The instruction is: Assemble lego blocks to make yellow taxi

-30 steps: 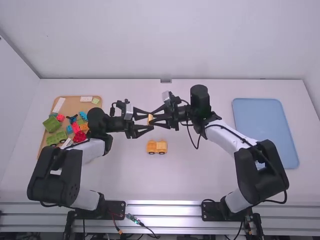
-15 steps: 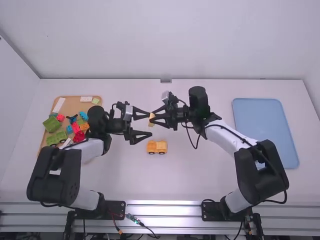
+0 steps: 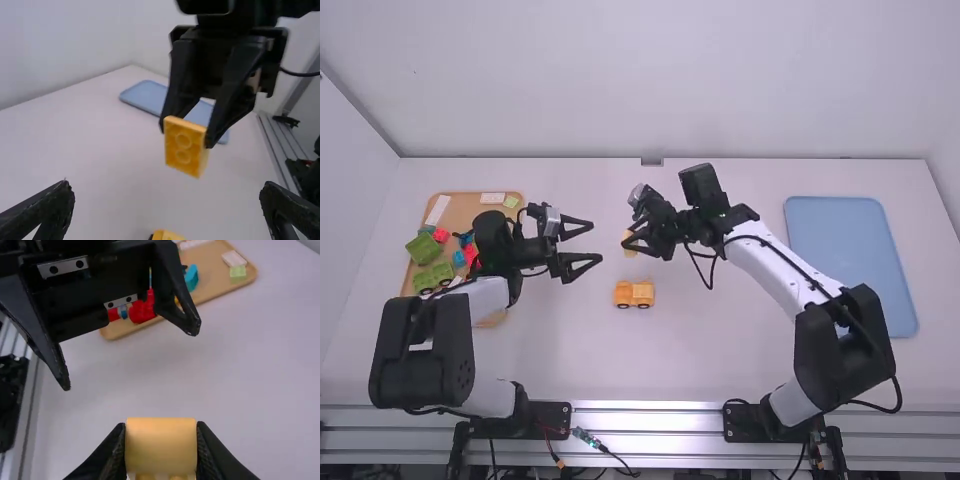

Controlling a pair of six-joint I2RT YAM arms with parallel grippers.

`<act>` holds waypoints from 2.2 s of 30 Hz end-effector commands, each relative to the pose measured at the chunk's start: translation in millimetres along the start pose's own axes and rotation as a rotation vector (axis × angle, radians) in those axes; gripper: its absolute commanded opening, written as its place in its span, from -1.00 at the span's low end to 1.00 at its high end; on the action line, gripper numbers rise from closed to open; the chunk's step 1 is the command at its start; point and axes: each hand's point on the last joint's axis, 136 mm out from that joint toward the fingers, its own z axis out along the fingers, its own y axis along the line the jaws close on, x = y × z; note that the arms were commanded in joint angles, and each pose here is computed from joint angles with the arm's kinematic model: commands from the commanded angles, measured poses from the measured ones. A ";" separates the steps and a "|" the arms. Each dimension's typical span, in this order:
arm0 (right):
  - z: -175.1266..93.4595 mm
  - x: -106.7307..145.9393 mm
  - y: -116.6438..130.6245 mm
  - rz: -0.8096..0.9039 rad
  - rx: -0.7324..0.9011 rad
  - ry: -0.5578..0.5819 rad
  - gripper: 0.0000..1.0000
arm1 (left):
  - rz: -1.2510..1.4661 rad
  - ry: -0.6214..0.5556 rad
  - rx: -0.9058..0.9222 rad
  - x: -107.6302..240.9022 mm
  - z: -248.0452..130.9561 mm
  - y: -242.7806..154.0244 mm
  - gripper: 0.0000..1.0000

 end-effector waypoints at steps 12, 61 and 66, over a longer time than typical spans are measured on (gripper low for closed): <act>-14.7 1.8 -14.8 -0.062 0.096 0.058 -1.00 | 0.032 0.398 -0.414 36.1 -0.2 45.5 0.98; 152.5 74.3 22.3 -0.355 0.025 0.856 -1.00 | -0.189 0.448 -0.705 33.2 -215.0 44.7 0.98; 158.1 82.0 18.9 -0.333 0.026 0.874 -1.00 | -0.158 0.427 -0.670 32.1 -209.1 41.4 0.98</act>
